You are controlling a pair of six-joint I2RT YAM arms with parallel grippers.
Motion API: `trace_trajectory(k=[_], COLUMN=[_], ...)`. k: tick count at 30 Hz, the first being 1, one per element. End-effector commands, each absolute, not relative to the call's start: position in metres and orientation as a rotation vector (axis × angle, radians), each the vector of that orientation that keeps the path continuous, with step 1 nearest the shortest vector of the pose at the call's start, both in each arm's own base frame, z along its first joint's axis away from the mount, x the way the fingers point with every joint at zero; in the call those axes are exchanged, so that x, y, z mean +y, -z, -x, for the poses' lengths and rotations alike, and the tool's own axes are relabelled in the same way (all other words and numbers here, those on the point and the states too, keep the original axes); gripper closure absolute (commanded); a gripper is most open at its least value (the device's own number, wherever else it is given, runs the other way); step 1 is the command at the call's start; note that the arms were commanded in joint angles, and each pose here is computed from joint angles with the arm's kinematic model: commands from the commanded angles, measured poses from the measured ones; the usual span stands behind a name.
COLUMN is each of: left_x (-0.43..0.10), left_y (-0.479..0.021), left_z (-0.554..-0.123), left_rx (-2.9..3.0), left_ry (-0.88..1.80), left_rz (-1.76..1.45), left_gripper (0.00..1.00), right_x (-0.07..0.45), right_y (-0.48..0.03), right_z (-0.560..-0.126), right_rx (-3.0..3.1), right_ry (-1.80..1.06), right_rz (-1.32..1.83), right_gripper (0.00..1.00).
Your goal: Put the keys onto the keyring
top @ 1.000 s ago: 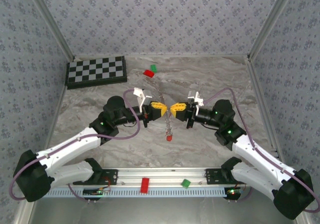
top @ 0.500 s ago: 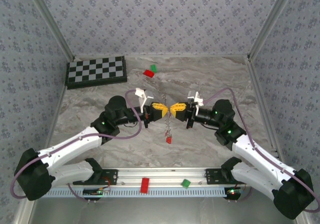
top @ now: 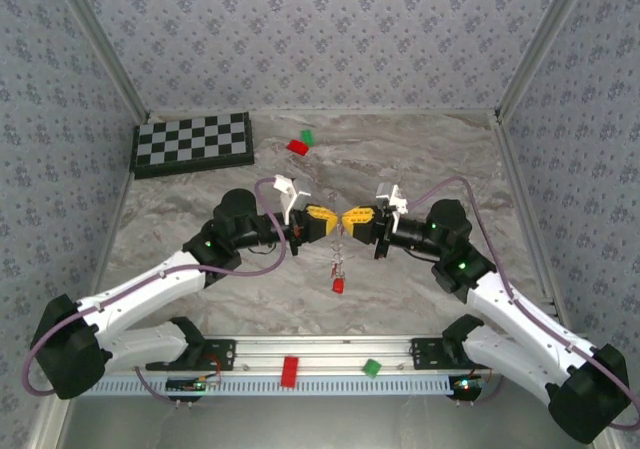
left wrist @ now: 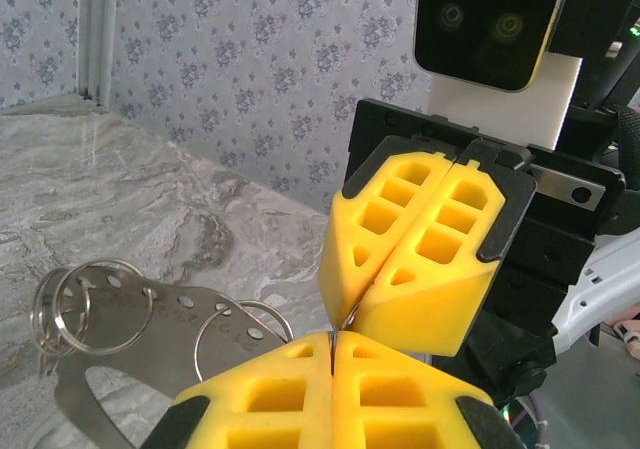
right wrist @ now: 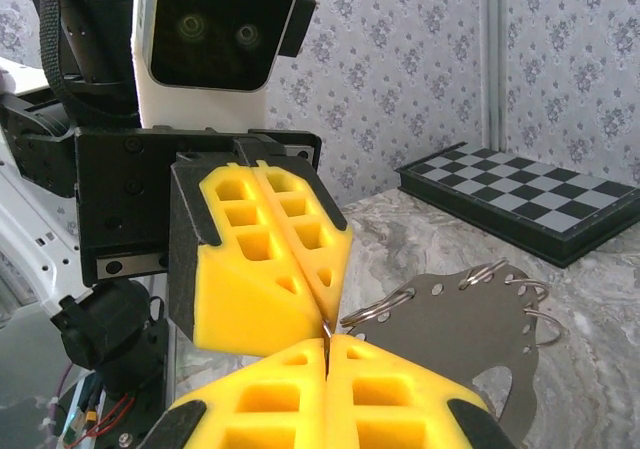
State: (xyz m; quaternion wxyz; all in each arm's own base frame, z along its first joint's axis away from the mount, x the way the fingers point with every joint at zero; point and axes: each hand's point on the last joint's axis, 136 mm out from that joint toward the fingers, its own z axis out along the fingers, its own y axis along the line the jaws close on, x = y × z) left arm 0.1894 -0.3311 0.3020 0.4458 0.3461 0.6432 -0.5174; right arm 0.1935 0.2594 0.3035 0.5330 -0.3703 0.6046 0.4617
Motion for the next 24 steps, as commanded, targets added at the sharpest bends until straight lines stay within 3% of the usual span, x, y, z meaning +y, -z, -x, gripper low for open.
trace_trajectory(k=[1, 11, 12, 15, 24], left_x=[-0.333, -0.330, -0.330, -0.327, -0.321], left_y=[-0.321, -0.320, -0.320, -0.323, -0.327], left_z=[-0.190, -0.199, -0.199, -0.200, -0.201], left_rx=[1.544, 1.569, 1.568, 1.559, 1.541], left_ry=[1.282, 1.245, 1.244, 1.234, 1.216], left_rz=[-0.842, -0.789, -0.785, -0.768, -0.741], left_gripper=[1.00, 1.00, 1.00, 1.00, 1.00], right_x=[0.262, 0.269, 0.269, 0.271, 0.265], right_y=[-0.328, -0.316, -0.314, -0.310, -0.295], right_z=[-0.180, -0.175, -0.175, -0.172, -0.164], right_rx=[1.353, 1.384, 1.388, 1.405, 1.458], right_ry=[-1.107, -1.052, -1.049, -1.042, -1.036], right_rz=[0.941, 1.006, 1.011, 1.030, 1.042], right_gripper=[1.00, 1.00, 0.99, 0.82, 0.71])
